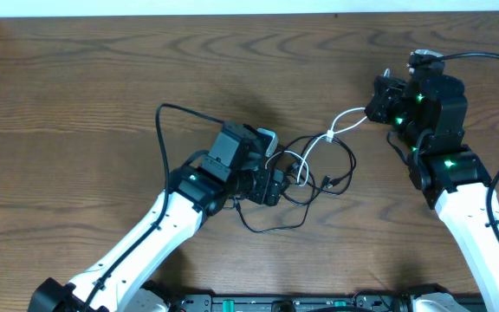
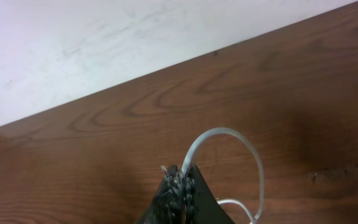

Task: Untangle cables
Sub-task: 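Move the left gripper onto the black cables and grasp them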

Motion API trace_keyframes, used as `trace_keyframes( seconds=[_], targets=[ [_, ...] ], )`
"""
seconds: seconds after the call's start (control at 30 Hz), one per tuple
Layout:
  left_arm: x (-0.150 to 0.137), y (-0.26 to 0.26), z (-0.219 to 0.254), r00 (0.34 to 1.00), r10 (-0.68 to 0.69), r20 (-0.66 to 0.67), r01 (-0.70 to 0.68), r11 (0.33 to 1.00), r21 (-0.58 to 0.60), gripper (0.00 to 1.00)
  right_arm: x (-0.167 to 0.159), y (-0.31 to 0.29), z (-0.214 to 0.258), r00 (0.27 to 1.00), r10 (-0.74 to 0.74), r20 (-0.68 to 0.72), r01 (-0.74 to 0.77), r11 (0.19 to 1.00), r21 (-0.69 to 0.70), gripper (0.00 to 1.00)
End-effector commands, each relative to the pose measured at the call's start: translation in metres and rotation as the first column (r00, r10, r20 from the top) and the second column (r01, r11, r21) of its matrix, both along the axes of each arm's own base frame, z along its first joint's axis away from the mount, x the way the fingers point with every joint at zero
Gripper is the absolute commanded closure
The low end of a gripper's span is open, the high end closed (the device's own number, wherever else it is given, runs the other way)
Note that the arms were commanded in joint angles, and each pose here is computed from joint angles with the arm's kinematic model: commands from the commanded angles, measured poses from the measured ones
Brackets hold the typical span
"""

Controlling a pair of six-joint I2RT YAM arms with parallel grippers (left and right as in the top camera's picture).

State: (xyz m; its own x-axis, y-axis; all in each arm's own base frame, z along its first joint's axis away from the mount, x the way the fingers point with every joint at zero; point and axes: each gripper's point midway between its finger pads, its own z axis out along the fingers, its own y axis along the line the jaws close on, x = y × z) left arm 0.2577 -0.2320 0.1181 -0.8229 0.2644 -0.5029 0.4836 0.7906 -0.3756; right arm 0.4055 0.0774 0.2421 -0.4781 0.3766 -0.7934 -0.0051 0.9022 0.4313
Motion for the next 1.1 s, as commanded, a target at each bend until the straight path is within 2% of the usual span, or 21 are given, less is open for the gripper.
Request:
trace_keyframes(
  seconds=[0.0, 0.23, 0.33, 0.37, 0.47, 0.5, 0.57, 0.63, 0.8, 0.9, 0.97, 1.07],
  targets=[
    [0.012, -0.004, 0.000, 0.996, -0.028, 0.086, 0.023, 0.998, 0.063, 0.17, -0.002, -0.003, 0.008, 1.000, -0.005, 0.022, 0.005, 1.000, -0.009, 0.99],
    [0.006, -0.026, -0.038, 0.997, -0.080, 0.016, 0.078, 0.992, 0.098, 0.17, -0.003, -0.003, 0.007, 1.000, -0.005, 0.015, 0.005, 1.000, -0.011, 0.99],
    [0.000, -0.032, -0.053, 0.995, -0.102, -0.017, 0.104, 0.988, 0.115, 0.22, -0.003, -0.003, 0.006, 1.000, -0.005, 0.012, 0.005, 1.000, -0.012, 0.99],
    [-0.002, -0.033, -0.056, 0.994, -0.108, -0.025, 0.110, 0.987, 0.121, 0.29, -0.003, -0.003, 0.006, 1.000, -0.005, 0.012, 0.005, 1.000, -0.012, 0.99],
    [-0.005, -0.035, -0.061, 0.992, -0.117, -0.036, 0.121, 0.984, 0.128, 0.66, -0.002, -0.006, 0.006, 1.000, -0.016, 0.013, 0.016, 1.000, -0.016, 0.99],
    [-0.005, -0.035, -0.061, 0.993, -0.111, -0.040, 0.115, 0.985, 0.127, 0.74, -0.002, -0.009, 0.006, 0.999, -0.029, 0.013, 0.029, 0.999, -0.020, 0.99],
    [-0.006, -0.034, -0.062, 0.994, -0.094, -0.051, 0.100, 0.987, 0.123, 0.85, 0.000, -0.018, 0.005, 0.998, -0.065, 0.013, 0.065, 0.997, -0.033, 0.99],
    [-0.008, -0.032, -0.063, 0.994, -0.081, -0.070, 0.089, 0.988, 0.128, 0.90, 0.001, -0.025, 0.004, 0.996, -0.084, 0.011, 0.085, 0.996, -0.035, 0.99],
    [-0.022, -0.020, -0.072, 0.988, -0.069, -0.140, 0.093, 0.980, 0.175, 0.92, 0.001, -0.051, -0.001, 0.988, -0.151, -0.011, 0.151, 0.988, -0.044, 0.99],
    [-0.031, 0.005, -0.082, 0.982, -0.014, -0.190, 0.068, 0.958, 0.277, 0.93, -0.004, -0.104, -0.012, 0.942, -0.332, -0.046, 0.326, 0.939, -0.112, 0.99],
    [-0.029, 0.029, -0.087, 0.978, 0.078, -0.192, -0.002, 0.931, 0.365, 0.92, -0.012, -0.143, -0.021, 0.887, -0.457, -0.065, 0.443, 0.882, -0.161, 0.99],
    [-0.025, 0.058, -0.087, 0.967, 0.173, -0.189, -0.074, 0.896, 0.438, 0.92, -0.025, -0.189, -0.032, 0.818, -0.566, -0.102, 0.543, 0.819, -0.186, 0.99]
  ],
)
